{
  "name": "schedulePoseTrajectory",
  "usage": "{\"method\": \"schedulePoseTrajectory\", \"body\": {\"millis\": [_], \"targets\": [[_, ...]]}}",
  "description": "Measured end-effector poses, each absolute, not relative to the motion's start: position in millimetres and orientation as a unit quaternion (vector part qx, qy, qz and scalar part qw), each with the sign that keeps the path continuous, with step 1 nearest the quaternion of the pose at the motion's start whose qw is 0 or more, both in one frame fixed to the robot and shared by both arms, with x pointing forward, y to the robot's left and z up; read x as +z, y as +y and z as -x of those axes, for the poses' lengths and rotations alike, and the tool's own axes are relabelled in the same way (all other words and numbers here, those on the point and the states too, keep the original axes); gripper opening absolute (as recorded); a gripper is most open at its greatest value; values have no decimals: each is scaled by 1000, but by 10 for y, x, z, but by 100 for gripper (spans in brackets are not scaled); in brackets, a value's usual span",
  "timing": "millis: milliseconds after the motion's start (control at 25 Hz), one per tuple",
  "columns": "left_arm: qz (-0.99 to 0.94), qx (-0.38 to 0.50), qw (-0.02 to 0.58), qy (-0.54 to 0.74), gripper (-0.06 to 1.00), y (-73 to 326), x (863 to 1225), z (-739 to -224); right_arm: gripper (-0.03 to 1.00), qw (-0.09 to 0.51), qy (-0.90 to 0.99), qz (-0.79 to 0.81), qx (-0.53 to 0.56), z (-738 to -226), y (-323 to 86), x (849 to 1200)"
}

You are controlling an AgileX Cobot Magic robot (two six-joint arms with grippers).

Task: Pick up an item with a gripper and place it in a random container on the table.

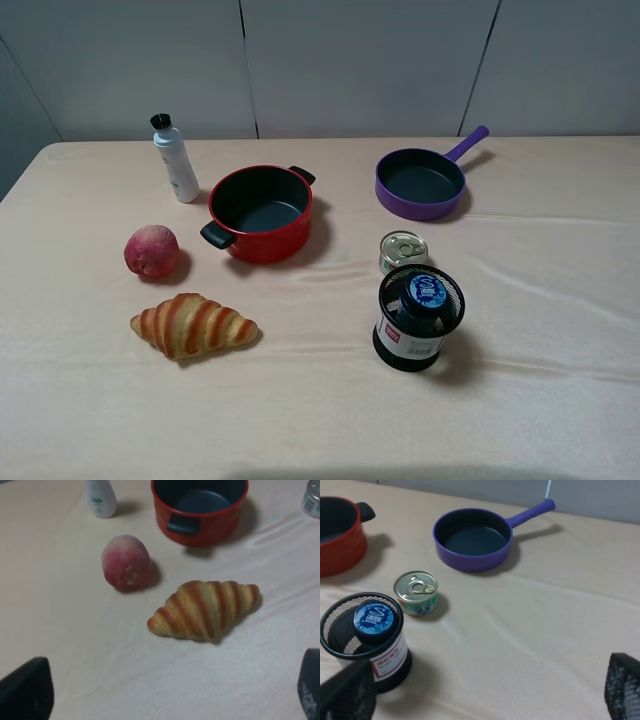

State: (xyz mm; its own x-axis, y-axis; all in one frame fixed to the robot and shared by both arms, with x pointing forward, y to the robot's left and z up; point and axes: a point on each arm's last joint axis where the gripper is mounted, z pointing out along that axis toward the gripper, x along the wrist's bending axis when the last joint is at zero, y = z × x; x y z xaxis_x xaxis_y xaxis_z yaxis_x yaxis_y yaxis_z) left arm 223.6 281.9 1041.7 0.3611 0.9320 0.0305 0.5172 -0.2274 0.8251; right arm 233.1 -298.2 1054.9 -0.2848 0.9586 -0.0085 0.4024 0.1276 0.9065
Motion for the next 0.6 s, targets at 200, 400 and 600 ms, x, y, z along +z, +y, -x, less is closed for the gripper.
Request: {"method": "schedulePoseTrajectory", "body": {"millis": [200, 400, 600], "targets": [[-734, 275, 377, 494, 99, 2819, 10417, -2235, 69, 324, 677, -502, 429, -2331, -2981, 10549], [-734, 275, 377, 494, 99, 2819, 10417, -2235, 69, 323, 677, -502, 429, -2331, -2980, 10549], [-734, 275, 377, 494, 99, 2819, 10417, -2235, 69, 323, 677, -502, 429, -2331, -2980, 10549]]}}
